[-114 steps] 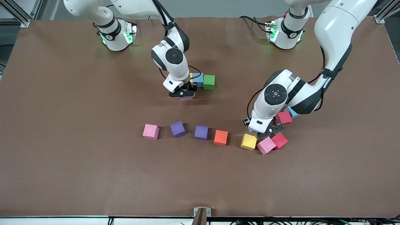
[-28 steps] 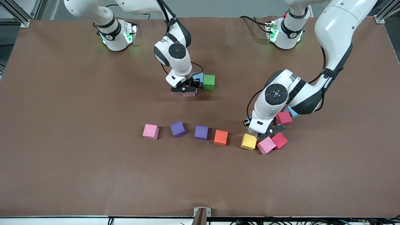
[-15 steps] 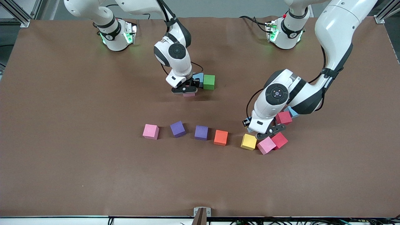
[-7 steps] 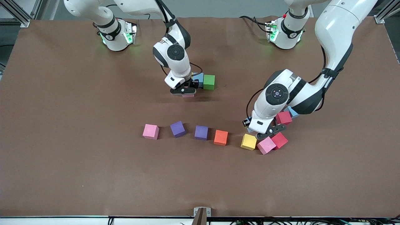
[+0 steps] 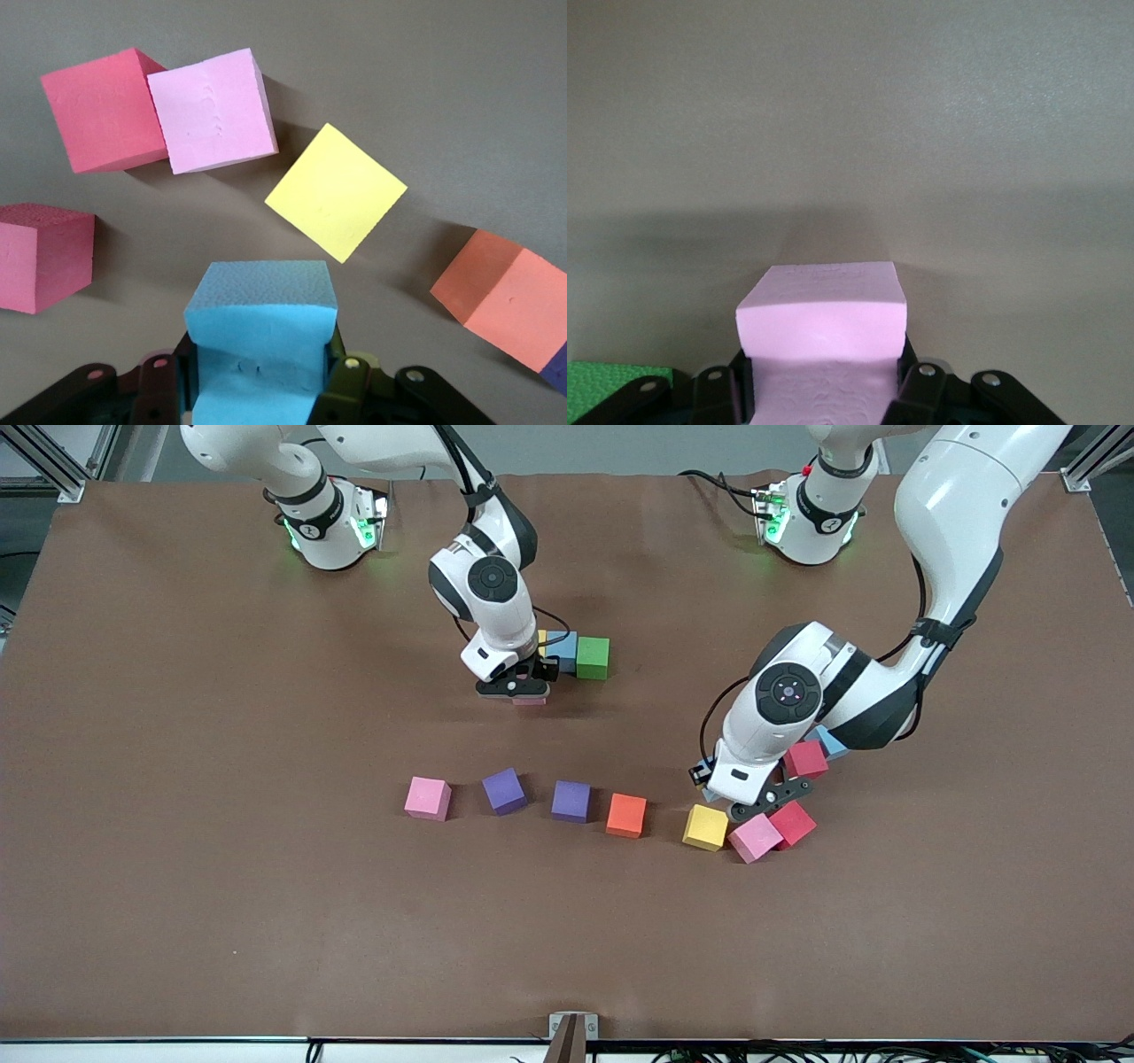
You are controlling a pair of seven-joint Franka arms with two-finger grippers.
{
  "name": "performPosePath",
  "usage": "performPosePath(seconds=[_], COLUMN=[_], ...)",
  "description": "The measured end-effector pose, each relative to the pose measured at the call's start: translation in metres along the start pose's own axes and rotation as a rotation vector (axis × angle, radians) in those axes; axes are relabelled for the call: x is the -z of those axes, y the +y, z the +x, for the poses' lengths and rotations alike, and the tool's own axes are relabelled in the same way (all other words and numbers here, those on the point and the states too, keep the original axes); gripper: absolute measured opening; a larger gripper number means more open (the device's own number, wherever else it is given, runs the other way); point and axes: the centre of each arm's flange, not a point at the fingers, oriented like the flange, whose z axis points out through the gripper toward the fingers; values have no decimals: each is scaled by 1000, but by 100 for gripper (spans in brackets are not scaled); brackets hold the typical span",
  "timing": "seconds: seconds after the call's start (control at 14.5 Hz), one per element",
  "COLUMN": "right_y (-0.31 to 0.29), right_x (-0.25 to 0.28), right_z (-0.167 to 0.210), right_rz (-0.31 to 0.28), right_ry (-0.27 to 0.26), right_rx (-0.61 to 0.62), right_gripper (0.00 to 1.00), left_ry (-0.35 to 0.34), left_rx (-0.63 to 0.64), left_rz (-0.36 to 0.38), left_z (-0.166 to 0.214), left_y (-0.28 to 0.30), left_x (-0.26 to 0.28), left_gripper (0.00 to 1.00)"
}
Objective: Arrange 11 blocks into digit 3
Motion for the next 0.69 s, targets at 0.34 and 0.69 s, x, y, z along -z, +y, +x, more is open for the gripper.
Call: performPosePath(seconds=[0.34, 0.69], right_y=[-1, -6], right_x=[0, 0], right_z=[-2, -12], right_rz=[-2, -21], right_ry=[-2, -23], right_rx=[-7, -6], right_gripper=[57, 57], left_ry=[0, 0], left_rx=[0, 0], left_rz=[0, 0], left_z=[0, 0], left_y=[0, 0], left_x=[0, 0], left_gripper=[53, 53])
